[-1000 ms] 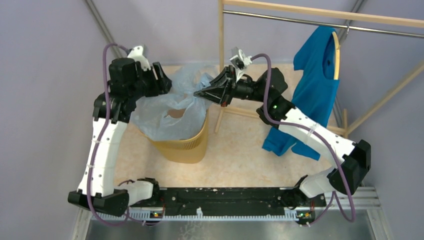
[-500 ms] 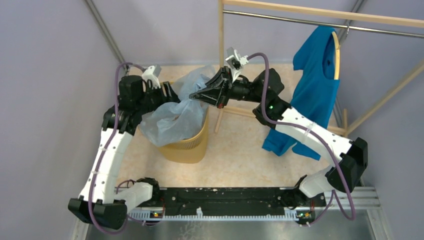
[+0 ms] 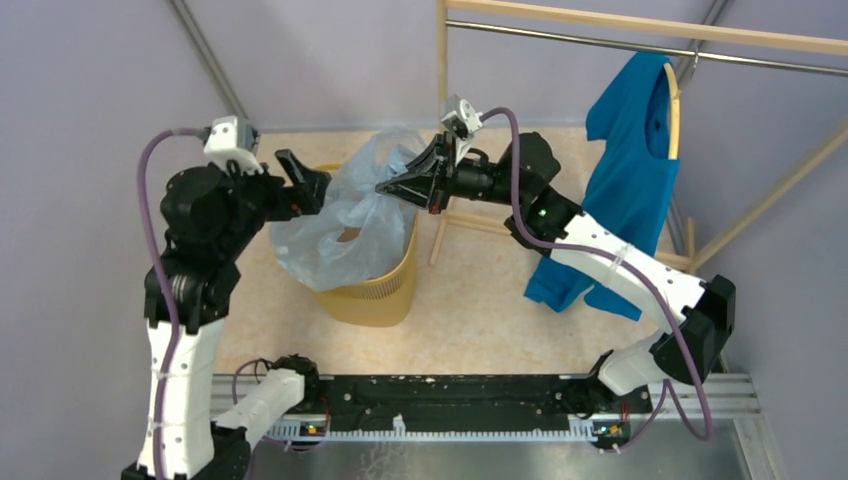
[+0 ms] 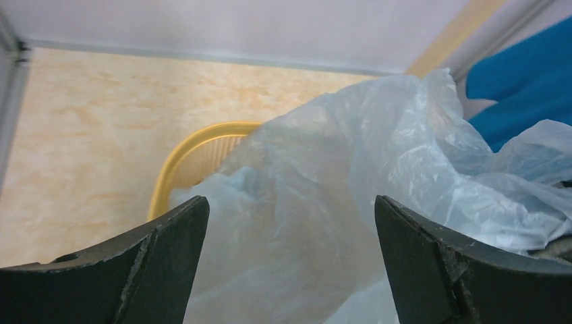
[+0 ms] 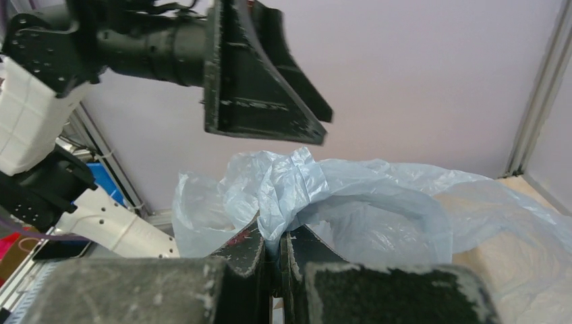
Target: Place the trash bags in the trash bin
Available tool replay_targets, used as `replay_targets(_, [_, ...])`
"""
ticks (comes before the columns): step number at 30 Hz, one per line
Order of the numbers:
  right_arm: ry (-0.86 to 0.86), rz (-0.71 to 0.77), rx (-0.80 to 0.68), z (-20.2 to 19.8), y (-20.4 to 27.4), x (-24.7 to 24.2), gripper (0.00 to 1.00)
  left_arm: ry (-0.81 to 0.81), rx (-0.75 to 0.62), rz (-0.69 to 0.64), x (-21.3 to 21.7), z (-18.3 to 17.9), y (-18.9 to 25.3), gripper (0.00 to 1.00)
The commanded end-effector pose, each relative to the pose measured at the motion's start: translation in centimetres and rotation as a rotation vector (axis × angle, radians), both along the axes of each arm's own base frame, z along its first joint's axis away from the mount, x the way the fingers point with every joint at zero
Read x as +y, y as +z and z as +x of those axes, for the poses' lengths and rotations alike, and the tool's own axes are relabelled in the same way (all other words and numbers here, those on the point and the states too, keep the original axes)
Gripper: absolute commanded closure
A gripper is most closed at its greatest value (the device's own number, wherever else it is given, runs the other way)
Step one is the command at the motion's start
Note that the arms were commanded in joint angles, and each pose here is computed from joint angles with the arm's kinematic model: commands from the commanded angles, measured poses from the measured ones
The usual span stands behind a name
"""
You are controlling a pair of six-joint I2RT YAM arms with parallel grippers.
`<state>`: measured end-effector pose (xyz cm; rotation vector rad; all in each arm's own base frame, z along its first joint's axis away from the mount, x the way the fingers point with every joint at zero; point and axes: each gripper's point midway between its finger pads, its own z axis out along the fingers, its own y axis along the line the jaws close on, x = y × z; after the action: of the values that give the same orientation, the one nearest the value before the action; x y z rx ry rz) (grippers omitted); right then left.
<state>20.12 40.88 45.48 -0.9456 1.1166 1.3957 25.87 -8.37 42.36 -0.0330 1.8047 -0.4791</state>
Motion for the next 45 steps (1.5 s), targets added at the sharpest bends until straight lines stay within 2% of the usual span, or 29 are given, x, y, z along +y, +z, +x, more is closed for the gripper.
replay_targets(1, [-0.023,0.035,-0.063,-0.4,1.9,-0.5,1.0,0.198,0.012,0.06,3.9,-1.1,-1.5,0.01])
replay_targets(3, [-0.02,0.031,-0.062,-0.4,1.8,-0.4,1.0,0.212,0.031,0.066,4.2,-1.5,-2.7,0.01])
replay_targets(5, [-0.021,0.03,-0.063,-0.3,1.8,-0.3,1.0,0.187,0.066,0.058,3.7,-1.8,-4.2,0.08])
replay_targets(10, [-0.058,0.06,-0.036,0.6,2.8,-0.2,1.0,-0.052,0.116,-0.017,-0.7,-2.3,-6.9,0.22])
replay_targets(16, [-0.061,0.063,0.015,3.3,3.8,1.0,1.0,-0.135,0.139,-0.138,-3.0,-2.3,-8.7,0.22])
replay_targets(20, [-0.072,0.059,0.025,4.5,4.1,1.0,1.0,-0.224,0.104,-0.192,-4.5,-2.6,-7.6,0.22])
replay_targets(26, [-0.063,-0.029,-0.027,3.8,2.1,0.1,1.0,-0.027,0.012,-0.002,-0.2,-1.4,-3.7,0.03])
replay_targets(32, [-0.082,-0.071,-0.056,2.7,1.1,-1.4,1.0,0.4,0.171,0.204,7.6,1.2,-5.5,0.02])
replay_targets(37, [-0.046,-0.095,-0.039,2.2,0.1,-1.2,1.0,0.49,0.094,0.157,8.8,1.4,-4.0,0.02])
replay_targets(41, [0.02,-0.095,-0.022,1.3,-0.5,-0.2,1.0,0.49,0.164,0.181,8.6,2.5,-7.3,0.11])
replay_targets(45, [0.103,-0.105,-0.011,-0.3,-1.2,2.1,1.0,0.453,0.225,0.168,7.7,2.4,-10.4,0.35])
